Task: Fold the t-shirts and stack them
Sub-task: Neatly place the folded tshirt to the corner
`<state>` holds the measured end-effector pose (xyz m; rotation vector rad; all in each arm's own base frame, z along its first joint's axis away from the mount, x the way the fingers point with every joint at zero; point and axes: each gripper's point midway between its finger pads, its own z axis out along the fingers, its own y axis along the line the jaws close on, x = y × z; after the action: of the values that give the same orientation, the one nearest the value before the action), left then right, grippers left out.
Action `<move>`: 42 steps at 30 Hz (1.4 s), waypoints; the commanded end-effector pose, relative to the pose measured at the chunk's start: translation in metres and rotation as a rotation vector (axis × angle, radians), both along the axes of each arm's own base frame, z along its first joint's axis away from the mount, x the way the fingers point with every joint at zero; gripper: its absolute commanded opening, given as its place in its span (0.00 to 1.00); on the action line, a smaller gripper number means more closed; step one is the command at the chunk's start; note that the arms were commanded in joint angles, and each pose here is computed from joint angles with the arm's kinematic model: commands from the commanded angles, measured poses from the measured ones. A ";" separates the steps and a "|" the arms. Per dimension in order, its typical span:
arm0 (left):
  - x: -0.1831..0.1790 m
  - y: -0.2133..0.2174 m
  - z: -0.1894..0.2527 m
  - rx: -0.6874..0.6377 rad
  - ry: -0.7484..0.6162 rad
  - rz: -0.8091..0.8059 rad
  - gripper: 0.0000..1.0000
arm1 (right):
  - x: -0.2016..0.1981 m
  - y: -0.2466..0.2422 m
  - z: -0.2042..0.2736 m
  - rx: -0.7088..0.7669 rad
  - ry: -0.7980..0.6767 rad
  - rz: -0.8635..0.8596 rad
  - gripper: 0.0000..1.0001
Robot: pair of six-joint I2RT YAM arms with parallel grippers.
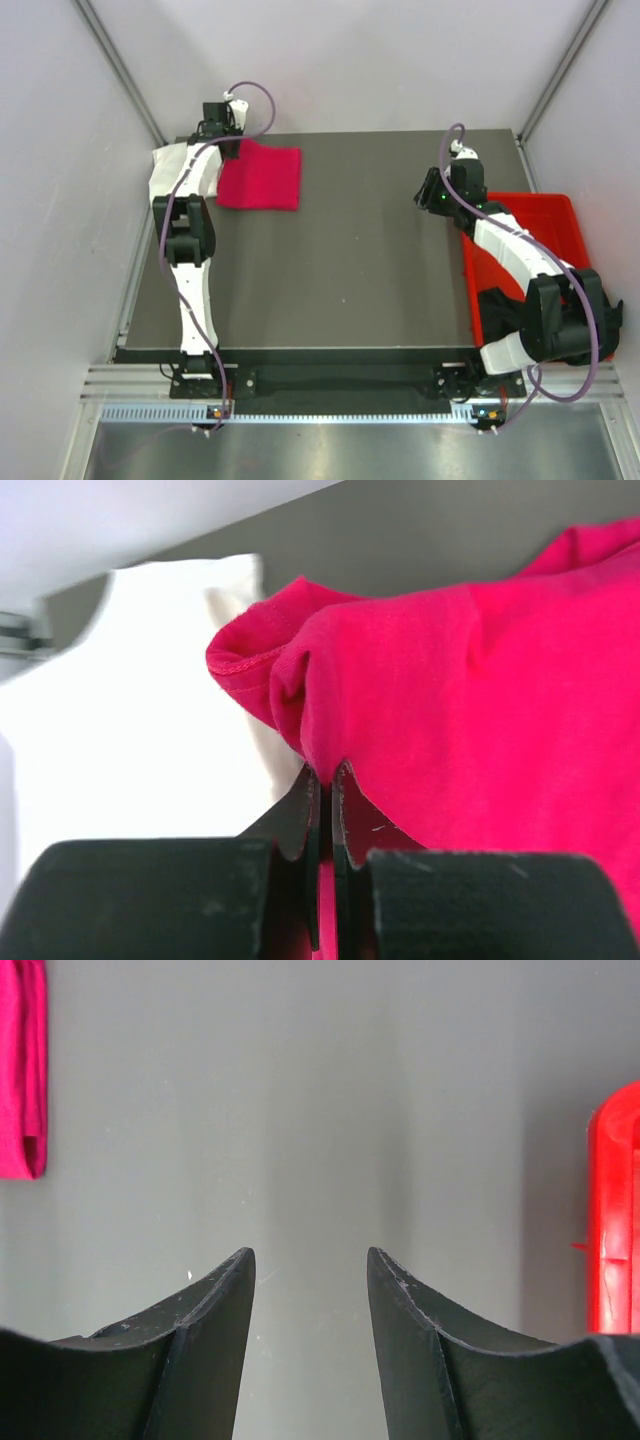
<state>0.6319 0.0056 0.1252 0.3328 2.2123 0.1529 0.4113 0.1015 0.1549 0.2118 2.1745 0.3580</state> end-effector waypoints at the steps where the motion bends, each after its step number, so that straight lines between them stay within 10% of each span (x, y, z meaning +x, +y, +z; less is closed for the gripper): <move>1: 0.004 0.038 0.052 0.230 -0.108 0.066 0.00 | 0.000 -0.010 0.021 -0.013 -0.059 -0.015 0.49; 24: -0.007 0.113 0.186 0.607 -0.412 0.288 0.00 | -0.008 -0.020 0.005 -0.043 -0.025 -0.040 0.49; 42: -0.008 0.164 0.135 0.848 -0.369 0.366 0.00 | -0.006 -0.020 0.006 -0.040 -0.023 -0.032 0.49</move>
<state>0.6264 0.1391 0.2222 0.4417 1.8636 1.1260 0.4005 0.0894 0.1419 0.2254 2.2081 0.3085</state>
